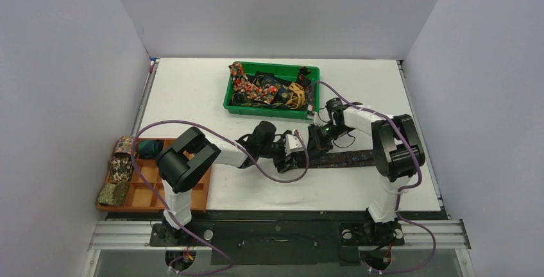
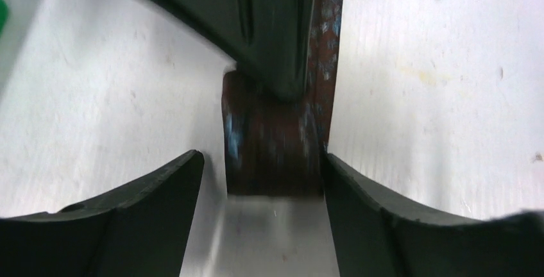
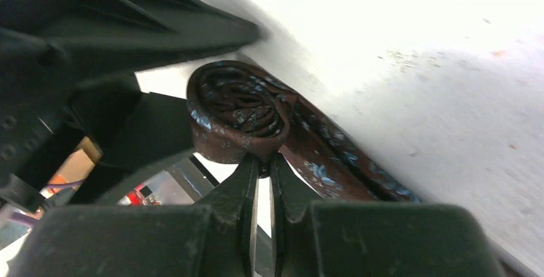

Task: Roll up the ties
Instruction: Roll the tie at the center of the board.

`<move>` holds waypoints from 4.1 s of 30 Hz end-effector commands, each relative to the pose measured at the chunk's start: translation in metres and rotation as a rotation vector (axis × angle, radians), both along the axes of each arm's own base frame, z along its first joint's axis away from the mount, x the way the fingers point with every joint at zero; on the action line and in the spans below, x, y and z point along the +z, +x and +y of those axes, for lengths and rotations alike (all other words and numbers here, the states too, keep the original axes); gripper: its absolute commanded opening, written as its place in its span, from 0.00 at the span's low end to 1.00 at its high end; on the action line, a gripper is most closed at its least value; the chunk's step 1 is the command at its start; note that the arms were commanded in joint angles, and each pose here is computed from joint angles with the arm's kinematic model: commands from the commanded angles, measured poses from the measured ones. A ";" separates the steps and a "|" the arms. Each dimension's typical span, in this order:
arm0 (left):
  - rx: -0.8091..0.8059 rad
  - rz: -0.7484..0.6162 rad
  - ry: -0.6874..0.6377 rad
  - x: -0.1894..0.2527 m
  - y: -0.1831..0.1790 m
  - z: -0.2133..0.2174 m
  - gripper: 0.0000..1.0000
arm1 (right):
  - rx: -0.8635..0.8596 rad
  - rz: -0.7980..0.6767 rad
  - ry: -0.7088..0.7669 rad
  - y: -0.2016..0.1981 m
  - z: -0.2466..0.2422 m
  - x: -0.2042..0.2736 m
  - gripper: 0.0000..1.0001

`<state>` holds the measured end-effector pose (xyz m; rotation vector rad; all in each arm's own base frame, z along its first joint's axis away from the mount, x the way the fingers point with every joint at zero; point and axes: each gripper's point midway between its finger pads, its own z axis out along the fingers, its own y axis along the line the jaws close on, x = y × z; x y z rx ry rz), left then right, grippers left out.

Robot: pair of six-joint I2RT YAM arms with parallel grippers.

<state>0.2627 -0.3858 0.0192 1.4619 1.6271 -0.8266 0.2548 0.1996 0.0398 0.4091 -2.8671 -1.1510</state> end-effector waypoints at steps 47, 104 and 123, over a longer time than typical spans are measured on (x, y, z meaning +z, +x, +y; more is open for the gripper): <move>-0.029 0.117 0.076 -0.044 -0.026 -0.002 0.15 | 0.058 -0.045 0.018 -0.010 -0.010 0.022 0.47; 0.004 0.260 0.052 -0.031 -0.027 -0.031 0.19 | -0.068 -0.086 0.045 0.005 -0.025 0.024 0.55; -0.037 0.088 -0.084 0.015 -0.010 -0.040 0.68 | -0.039 0.022 -0.269 -0.004 -0.082 -0.043 0.00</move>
